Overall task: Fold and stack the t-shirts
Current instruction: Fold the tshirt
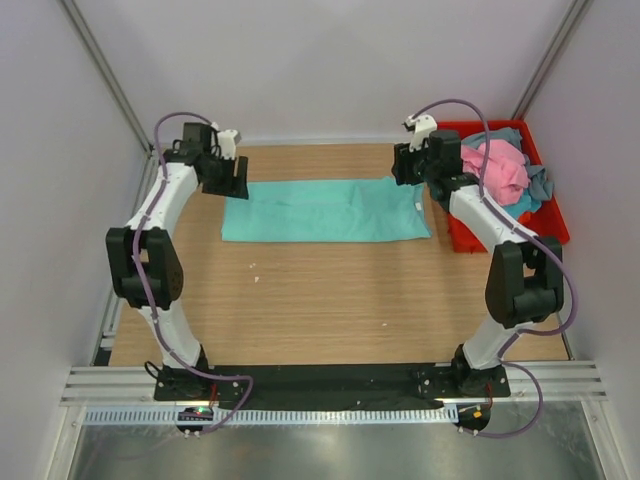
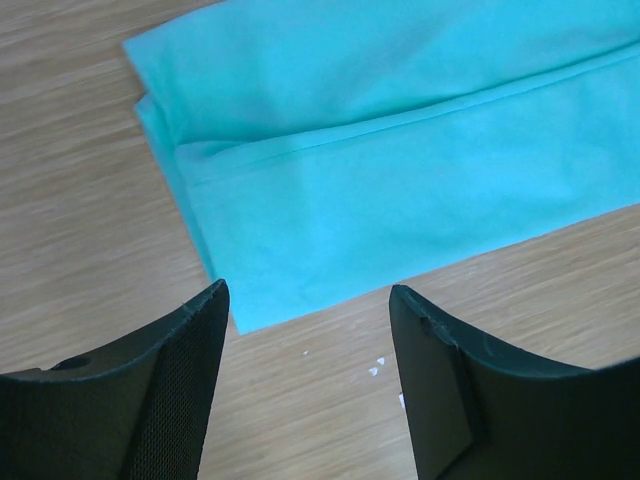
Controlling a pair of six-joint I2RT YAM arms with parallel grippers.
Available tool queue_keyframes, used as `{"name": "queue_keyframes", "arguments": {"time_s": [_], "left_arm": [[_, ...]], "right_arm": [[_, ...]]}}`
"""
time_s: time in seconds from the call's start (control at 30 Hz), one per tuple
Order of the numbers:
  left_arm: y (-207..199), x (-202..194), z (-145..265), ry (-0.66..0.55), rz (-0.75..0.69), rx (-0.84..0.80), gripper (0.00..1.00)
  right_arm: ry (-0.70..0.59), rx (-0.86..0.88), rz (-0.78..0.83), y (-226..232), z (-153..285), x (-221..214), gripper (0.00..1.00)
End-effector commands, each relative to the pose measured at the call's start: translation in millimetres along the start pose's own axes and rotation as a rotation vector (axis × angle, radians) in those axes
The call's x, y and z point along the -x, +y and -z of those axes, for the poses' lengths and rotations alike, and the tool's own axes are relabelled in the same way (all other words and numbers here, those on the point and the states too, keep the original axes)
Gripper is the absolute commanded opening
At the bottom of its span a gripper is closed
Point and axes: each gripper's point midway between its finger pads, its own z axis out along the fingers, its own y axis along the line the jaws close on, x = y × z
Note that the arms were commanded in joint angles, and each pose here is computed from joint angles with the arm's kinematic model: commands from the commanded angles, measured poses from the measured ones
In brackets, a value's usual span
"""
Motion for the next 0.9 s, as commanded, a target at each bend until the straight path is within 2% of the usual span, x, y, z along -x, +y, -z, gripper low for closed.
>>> {"name": "queue_keyframes", "arguments": {"time_s": [0.0,0.23,0.6,0.87], "left_arm": [[-14.7,-9.0,-28.8,0.017,-0.110,-0.001,0.66],[3.8,-11.2,-60.5,0.035,-0.156,0.072,0.66],[31.1,-48.0,-92.0,0.195,-0.149,0.170,0.65],[27.4,-97.5,-73.6,0.360,-0.184,0.196,0.62]], "right_arm": [[0.143,0.104,-0.098,27.6,-10.1,-53.2,0.55],[0.224,0.104,-0.142,28.8,-36.5,-84.2,0.54],[0.319,0.129,-0.181,34.5,-63.8,-120.7,0.53],[0.405,0.142,-0.192,39.2,-85.8,-142.3,0.53]]}}
